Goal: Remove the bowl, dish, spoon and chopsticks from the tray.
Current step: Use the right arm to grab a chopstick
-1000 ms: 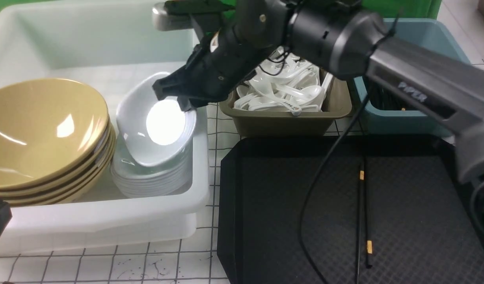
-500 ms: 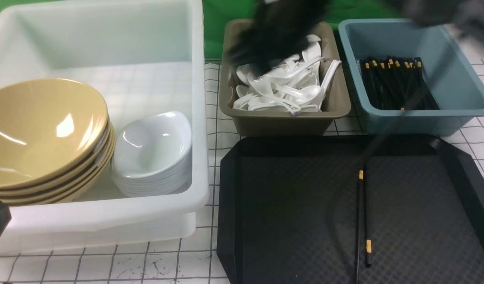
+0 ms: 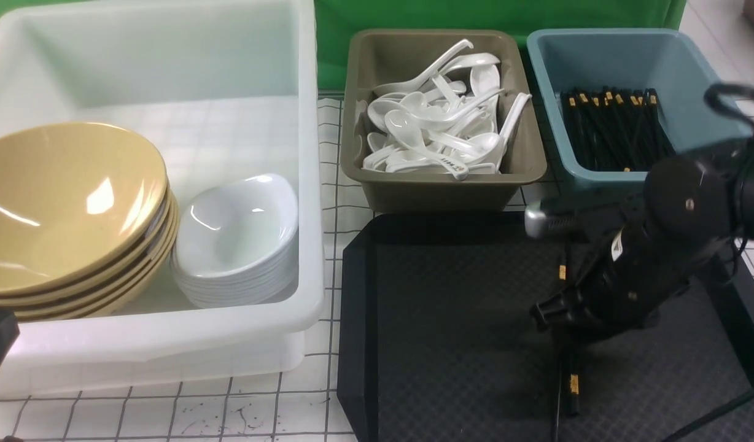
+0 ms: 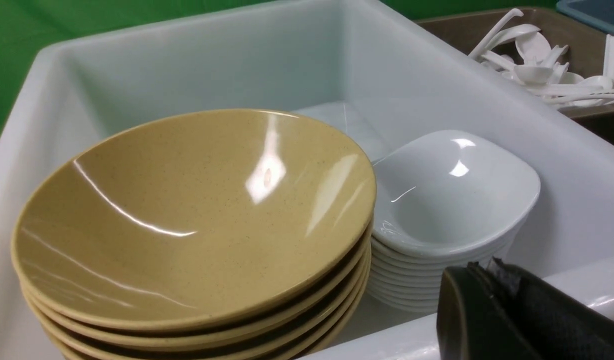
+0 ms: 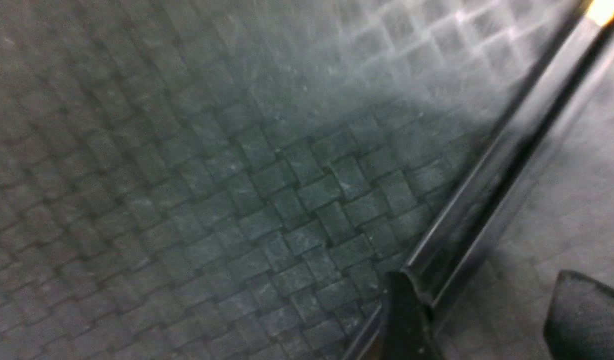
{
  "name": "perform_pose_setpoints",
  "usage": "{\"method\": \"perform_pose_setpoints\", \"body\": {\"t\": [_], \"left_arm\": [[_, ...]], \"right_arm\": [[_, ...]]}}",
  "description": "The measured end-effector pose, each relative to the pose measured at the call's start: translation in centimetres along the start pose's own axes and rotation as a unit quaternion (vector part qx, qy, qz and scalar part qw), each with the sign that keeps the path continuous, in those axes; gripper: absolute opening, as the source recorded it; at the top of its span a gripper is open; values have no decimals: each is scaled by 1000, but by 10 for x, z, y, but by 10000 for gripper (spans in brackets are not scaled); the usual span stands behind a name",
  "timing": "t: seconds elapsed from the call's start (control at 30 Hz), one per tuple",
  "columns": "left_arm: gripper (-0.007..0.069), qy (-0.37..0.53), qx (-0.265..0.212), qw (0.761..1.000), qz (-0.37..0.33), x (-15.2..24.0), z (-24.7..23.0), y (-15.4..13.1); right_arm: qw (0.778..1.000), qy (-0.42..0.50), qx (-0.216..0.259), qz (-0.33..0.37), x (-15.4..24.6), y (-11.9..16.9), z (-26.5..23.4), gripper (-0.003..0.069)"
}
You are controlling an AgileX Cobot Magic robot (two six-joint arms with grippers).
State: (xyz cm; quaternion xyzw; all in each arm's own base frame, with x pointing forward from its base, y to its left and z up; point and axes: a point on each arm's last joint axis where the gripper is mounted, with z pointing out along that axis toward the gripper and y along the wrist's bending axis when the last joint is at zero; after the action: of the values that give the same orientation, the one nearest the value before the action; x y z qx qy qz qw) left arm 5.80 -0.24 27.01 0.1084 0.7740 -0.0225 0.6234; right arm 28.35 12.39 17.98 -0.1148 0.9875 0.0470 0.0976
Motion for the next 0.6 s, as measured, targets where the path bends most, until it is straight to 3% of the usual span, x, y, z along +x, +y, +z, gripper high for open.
{"method": "perform_pose_setpoints", "body": {"t": [0.17,0.3,0.6], "left_arm": [[-13,-3,-1,1000,8,1,1,0],[-13,-4,0,1000,8,2,1,0],[-13,-4,-1,1000,10,2,2,0]], "right_arm": [[1000,10,1,-2,1,0,12,407],[1000,11,8,-9,0,-2,15,363],[998,18,32,-44,-1,-6,17,99]]}}
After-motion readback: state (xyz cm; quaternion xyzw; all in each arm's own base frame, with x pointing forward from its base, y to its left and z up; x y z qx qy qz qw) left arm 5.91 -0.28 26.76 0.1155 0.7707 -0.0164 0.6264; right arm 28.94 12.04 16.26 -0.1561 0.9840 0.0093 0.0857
